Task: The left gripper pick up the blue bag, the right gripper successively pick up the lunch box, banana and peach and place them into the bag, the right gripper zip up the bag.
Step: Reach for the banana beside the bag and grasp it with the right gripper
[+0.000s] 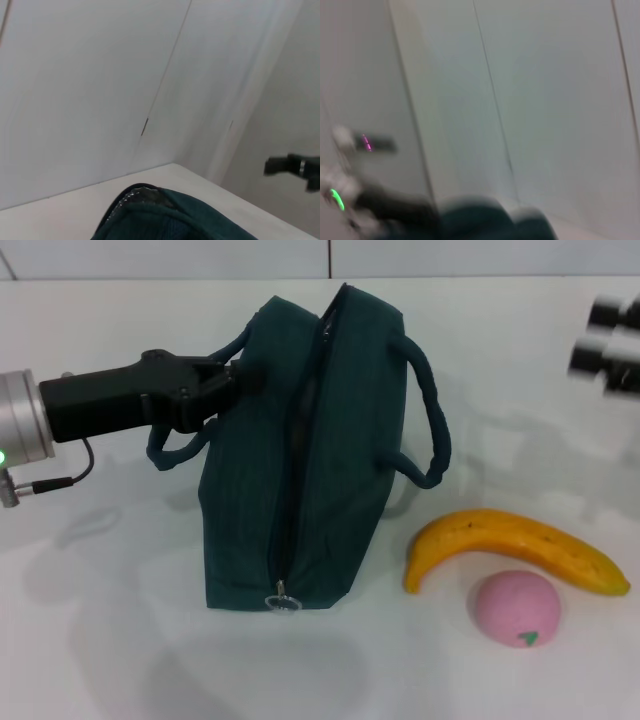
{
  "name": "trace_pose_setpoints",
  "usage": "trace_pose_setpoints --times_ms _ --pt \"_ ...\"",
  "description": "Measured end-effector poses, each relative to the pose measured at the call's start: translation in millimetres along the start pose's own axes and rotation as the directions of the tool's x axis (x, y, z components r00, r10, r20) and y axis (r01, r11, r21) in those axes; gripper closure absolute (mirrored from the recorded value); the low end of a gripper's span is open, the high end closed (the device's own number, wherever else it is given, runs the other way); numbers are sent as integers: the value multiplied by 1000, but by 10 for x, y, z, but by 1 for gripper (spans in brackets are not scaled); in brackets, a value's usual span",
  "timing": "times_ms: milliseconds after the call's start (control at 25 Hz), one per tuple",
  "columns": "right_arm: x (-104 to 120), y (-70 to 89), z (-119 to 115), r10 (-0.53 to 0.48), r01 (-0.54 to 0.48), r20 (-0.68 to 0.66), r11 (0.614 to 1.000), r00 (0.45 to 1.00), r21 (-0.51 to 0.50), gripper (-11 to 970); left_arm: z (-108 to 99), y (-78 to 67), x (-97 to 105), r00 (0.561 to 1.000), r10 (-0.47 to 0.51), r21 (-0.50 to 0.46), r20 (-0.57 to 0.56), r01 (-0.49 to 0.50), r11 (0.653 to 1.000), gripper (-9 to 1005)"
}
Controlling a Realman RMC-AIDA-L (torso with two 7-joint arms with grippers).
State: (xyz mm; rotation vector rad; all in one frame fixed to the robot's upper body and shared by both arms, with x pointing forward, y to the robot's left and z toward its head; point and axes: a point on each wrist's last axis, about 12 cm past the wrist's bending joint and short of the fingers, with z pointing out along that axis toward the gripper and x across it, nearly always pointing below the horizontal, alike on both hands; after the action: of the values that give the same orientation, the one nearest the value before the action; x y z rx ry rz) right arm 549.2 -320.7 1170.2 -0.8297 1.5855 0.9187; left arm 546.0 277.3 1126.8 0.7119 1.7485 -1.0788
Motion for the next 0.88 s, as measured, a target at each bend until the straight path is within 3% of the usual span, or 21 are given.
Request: trace_pose_setpoints --times_ms 200,400,880 --pt "90 175 -31 -12 48 -256 989 967 136 251 30 11 -13 1000 2 1 1 -2 1000 952" --pt "108 207 146 32 -4 -408 998 912 69 253 121 40 -46 1000 2 -6 6 -2 1000 952" --pt "-35 162 779 -33 50 -672 999 740 6 255 177 64 -57 1000 -9 3 0 9 1000 952"
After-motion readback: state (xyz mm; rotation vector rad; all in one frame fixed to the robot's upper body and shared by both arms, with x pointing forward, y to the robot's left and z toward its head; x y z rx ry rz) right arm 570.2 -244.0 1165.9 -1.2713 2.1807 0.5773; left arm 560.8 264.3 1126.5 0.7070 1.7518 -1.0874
